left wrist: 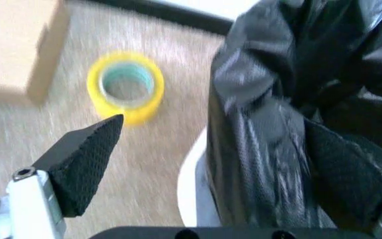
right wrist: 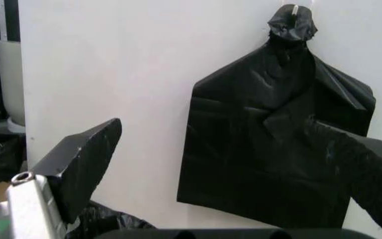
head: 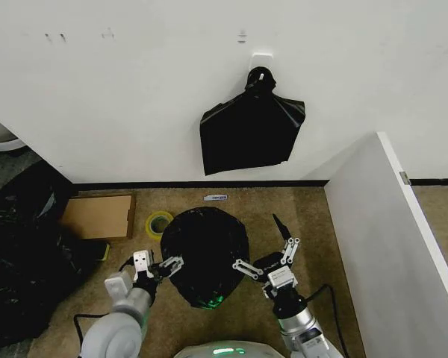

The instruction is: Place the garbage bag over the trash bin.

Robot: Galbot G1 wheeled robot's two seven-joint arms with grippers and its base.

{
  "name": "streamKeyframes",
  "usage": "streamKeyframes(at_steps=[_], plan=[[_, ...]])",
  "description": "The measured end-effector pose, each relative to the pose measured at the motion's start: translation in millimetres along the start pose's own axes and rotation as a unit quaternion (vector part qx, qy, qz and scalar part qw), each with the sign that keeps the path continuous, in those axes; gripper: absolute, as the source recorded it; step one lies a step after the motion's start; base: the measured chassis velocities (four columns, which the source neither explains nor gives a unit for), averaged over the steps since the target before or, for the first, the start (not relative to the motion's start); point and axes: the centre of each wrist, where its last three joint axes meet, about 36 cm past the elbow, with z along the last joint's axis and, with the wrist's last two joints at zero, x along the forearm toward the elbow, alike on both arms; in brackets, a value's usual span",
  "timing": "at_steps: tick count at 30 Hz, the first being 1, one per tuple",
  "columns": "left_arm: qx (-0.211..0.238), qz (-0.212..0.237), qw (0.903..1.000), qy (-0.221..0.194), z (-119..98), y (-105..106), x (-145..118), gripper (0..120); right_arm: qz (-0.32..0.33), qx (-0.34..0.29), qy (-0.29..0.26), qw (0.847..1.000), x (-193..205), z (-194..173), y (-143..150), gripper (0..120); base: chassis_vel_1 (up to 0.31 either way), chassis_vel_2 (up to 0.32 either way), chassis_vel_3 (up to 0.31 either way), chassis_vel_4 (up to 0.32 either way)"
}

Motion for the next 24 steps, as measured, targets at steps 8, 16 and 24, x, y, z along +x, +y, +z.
streamKeyframes(at_steps=[8, 16, 24], plan=[[-0.114, 0.110, 0.9539, -0.255, 40.9, 17.6, -4.9, 100, 0.010, -0.003, 0.002, 1.000, -1.3, 6.9, -4.7, 100, 0.000, 0.000, 0.000, 0.000], [-0.101, 0.081, 0.9131, -0.387, 11.5, -6.4, 0.2, 100, 0.043, -0.021, 0.008, 0.999, -8.7, 11.2, -22.7, 100, 0.000, 0.000, 0.000, 0.000], [-0.045, 0.034, 0.8938, -0.445, -55.3, 7.1, 30.6, 100, 0.105, -0.002, -0.028, 0.994, -28.9, -7.1, -81.9, 100, 0.000, 0.000, 0.000, 0.000]])
